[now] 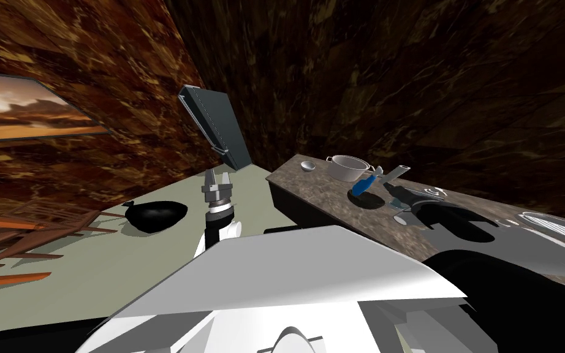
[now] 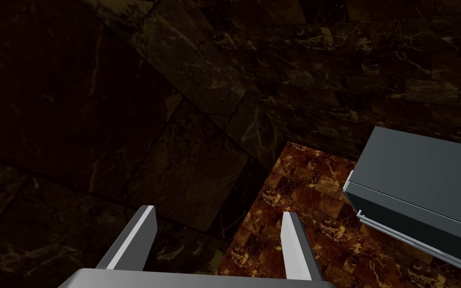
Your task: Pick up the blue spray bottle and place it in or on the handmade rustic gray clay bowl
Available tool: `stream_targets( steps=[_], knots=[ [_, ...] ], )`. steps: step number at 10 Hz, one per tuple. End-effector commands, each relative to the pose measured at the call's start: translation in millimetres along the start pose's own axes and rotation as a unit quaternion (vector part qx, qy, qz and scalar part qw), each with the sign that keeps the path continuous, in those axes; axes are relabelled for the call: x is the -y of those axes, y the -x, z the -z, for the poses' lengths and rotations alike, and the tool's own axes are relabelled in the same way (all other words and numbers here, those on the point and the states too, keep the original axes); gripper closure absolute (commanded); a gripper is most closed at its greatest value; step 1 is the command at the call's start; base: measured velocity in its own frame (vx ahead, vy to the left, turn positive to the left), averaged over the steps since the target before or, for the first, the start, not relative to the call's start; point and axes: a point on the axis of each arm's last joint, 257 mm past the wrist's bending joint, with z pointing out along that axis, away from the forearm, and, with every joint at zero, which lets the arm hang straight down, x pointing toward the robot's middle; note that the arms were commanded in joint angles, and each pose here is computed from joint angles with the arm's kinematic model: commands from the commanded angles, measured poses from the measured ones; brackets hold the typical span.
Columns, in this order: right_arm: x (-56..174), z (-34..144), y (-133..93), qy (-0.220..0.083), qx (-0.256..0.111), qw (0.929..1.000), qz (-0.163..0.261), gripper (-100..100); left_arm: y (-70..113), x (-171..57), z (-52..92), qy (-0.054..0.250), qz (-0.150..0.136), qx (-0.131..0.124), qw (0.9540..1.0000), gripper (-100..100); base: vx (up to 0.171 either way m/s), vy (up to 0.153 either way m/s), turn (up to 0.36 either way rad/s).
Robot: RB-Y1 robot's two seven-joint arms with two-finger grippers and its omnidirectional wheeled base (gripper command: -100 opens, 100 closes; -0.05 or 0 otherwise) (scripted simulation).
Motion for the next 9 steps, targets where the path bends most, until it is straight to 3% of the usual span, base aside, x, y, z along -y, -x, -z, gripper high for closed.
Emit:
stream_targets(
  steps=[1, 5, 6, 9],
  knots=[
    [-1.8, 4.6, 7.4, -0.001, -0.001, 1.0000, -0.001, -100, 0.0, 0.0, 0.0, 0.000, 0.000, 0.000, 1.0000, 0, 0.001, -0.032, -0.003],
    [-9.4, 14.7, 22.3, 0.001, -0.002, 1.0000, 0.000, -100, 0.0, 0.0, 0.0, 0.000, 0.000, 0.000, 1.0000, 0, 0.003, -0.028, -0.006],
    [-9.4, 15.0, 22.7, 0.001, -0.002, 1.0000, 0.000, 0, 0.0, 0.0, 0.0, 0.000, 0.000, 0.000, 1.0000, 0, 0.000, 0.000, 0.000],
    [-9.4, 15.0, 22.6, 0.001, -0.002, 1.0000, 0.000, 0, 0.0, 0.0, 0.0, 0.000, 0.000, 0.000, 1.0000, 0, 0.000, 0.000, 0.000]
  ],
)
